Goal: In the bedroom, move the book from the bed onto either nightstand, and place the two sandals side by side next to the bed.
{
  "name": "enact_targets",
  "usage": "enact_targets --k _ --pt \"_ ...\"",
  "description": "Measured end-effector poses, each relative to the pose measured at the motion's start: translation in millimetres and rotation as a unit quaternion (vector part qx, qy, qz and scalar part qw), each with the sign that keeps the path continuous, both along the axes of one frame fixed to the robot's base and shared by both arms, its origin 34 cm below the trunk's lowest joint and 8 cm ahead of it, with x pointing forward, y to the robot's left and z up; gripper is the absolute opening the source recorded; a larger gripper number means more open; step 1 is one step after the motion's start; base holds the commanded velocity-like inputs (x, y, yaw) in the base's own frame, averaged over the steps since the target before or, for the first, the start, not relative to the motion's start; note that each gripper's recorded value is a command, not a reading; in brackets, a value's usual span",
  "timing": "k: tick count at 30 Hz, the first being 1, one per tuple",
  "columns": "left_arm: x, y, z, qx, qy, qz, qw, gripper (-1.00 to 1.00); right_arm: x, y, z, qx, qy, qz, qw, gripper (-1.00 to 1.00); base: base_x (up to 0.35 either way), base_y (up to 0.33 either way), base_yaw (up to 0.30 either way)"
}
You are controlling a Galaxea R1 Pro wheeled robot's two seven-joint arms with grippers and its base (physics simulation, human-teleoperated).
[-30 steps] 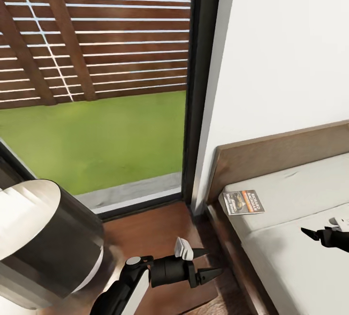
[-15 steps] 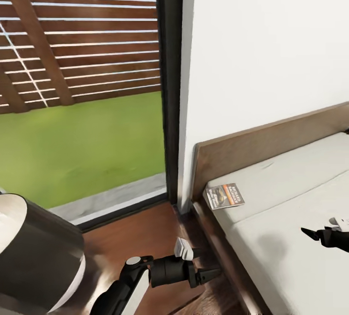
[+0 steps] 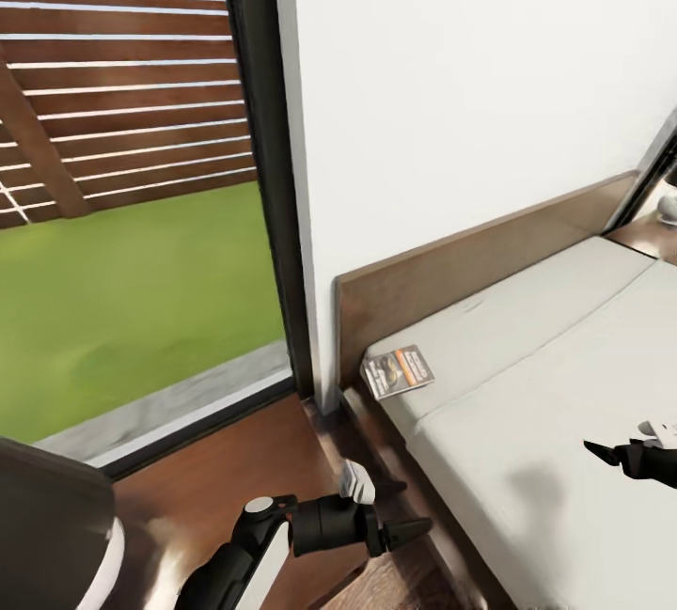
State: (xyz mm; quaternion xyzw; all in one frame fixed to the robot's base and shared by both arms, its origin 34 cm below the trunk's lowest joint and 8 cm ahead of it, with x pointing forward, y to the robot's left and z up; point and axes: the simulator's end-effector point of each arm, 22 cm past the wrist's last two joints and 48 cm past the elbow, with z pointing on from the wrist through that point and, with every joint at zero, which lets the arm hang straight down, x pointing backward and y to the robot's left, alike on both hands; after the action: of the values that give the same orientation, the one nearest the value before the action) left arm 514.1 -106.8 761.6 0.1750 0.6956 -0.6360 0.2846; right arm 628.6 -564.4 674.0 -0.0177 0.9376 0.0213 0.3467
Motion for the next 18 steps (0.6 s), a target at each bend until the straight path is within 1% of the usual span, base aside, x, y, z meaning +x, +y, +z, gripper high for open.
enact_targets --k 2,5,18 --pt "0.0 0.0 -0.1 0.000 0.000 0.000 1.0000 1.00 0.0 0.0 0.0 0.000 0.000 0.000 1.0000 1.00 0.000 0.000 -0.220" --pt "0.0 0.1 0.0 0.000 0.000 0.000 1.0000 1.00 0.1 0.0 -0.1 0.000 0.000 0.000 1.0000 1.00 0.000 0.000 -0.073" --pt "0.0 0.1 0.0 0.000 0.000 0.000 1.0000 1.00 -0.2 0.4 -0.7 0.001 0.001 0.000 1.0000 1.00 0.000 0.000 -0.005"
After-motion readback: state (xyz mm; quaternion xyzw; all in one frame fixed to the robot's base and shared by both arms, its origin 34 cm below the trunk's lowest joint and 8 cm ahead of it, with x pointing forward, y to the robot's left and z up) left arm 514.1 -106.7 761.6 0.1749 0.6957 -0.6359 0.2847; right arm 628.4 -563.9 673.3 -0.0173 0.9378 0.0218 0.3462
